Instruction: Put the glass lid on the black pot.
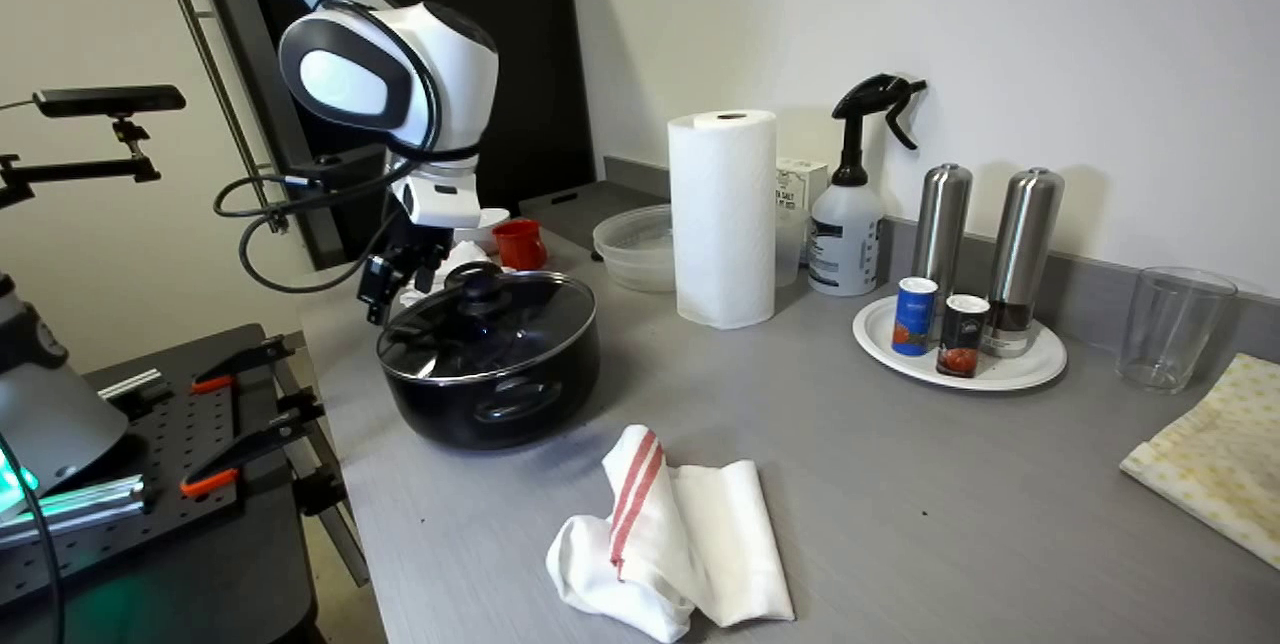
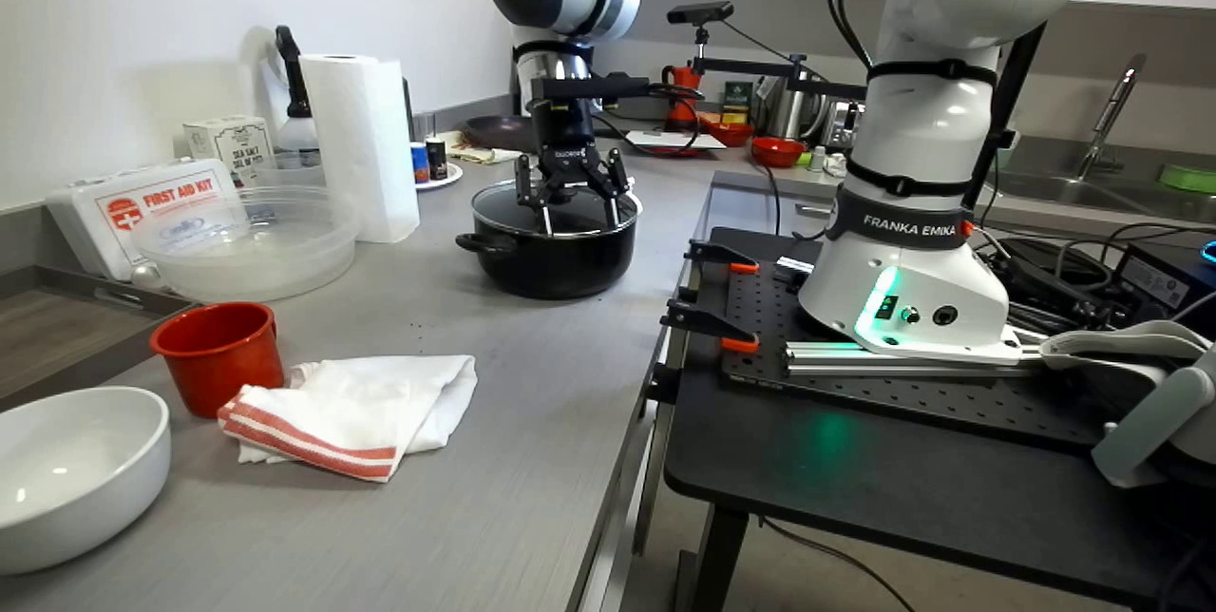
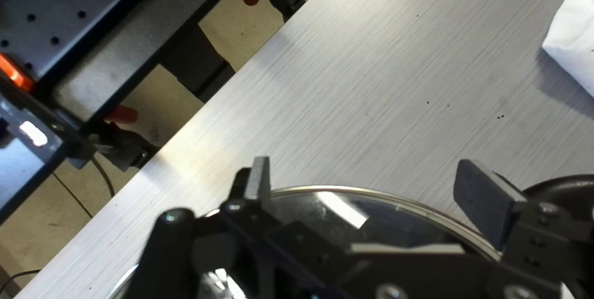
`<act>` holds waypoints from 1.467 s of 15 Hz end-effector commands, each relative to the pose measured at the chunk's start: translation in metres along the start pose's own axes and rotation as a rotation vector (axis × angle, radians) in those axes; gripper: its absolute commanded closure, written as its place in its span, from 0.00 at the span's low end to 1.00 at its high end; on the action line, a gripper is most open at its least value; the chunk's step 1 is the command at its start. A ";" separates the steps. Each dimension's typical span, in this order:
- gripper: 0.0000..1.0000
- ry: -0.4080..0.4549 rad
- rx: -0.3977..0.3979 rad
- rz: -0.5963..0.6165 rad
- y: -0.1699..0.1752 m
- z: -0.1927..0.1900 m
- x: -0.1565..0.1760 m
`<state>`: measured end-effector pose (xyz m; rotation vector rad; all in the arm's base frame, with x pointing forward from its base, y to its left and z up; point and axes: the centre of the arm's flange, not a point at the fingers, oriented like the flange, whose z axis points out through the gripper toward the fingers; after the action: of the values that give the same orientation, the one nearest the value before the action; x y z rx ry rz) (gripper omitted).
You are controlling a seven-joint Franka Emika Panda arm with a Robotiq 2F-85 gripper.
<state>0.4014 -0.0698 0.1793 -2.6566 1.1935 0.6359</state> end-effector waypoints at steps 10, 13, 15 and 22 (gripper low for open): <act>0.00 0.047 0.036 -0.064 0.003 -0.019 -0.033; 0.00 0.097 0.057 -0.064 0.007 -0.031 -0.040; 0.00 0.144 0.068 -0.068 0.007 -0.038 -0.043; 0.00 0.166 0.084 -0.072 0.004 -0.044 -0.036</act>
<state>0.3910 -0.0616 0.2352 -2.7107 1.1305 0.3519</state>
